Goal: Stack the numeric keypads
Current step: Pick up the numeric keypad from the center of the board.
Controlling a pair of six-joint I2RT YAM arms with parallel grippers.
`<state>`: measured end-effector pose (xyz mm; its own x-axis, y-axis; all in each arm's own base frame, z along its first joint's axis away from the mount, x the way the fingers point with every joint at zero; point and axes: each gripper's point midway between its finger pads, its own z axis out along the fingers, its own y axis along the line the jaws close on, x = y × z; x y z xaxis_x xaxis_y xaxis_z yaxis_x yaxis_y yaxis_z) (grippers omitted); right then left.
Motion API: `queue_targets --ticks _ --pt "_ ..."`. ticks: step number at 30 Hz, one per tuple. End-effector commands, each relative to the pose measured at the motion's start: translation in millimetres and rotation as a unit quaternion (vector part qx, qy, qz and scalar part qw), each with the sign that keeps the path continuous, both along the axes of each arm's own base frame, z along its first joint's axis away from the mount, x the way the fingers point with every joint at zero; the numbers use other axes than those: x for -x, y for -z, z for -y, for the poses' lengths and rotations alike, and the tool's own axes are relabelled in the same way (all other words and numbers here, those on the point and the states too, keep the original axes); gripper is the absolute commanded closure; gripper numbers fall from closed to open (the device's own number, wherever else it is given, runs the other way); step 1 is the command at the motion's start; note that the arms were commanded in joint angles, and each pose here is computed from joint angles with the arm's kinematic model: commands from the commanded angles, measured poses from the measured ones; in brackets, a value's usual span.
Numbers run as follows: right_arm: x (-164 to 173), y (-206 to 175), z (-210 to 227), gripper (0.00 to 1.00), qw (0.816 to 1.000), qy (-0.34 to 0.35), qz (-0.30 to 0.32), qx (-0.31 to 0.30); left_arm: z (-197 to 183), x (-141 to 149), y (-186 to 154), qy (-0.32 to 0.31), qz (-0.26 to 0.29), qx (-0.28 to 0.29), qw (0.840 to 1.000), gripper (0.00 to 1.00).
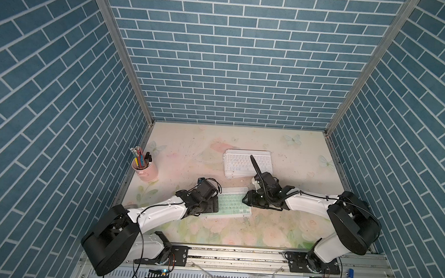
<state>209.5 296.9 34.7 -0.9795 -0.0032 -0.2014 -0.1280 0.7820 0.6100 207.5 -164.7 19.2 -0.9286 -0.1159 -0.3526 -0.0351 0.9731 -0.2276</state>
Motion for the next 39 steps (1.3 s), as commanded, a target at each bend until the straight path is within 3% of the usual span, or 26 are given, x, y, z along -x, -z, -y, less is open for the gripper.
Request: queue_targets --ticks 1,7,16,22,29,39 --pt "26 -72 -65 0.49 0.973 -0.053 -0.031 -0.221 34 31 23 0.044 -0.077 0.069 0.994 0.08" --pt "21 -104 -67 0.49 0.95 -0.026 -0.029 -0.309 41 34 23 0.055 -0.08 0.07 0.993 0.08" --pt "20 -118 -62 0.5 0.937 -0.013 -0.028 -0.347 35 36 20 0.047 -0.074 0.066 0.994 0.08" --pt "19 -125 -57 0.5 0.936 -0.008 -0.022 -0.351 31 37 21 0.043 -0.075 0.059 0.995 0.08" --pt "29 -103 -54 0.51 0.954 -0.04 -0.026 -0.295 39 33 12 0.06 -0.061 0.075 0.993 0.08" --pt "41 -100 -63 0.57 0.95 -0.081 -0.03 -0.301 49 39 -3 0.098 -0.049 0.111 0.988 0.08"
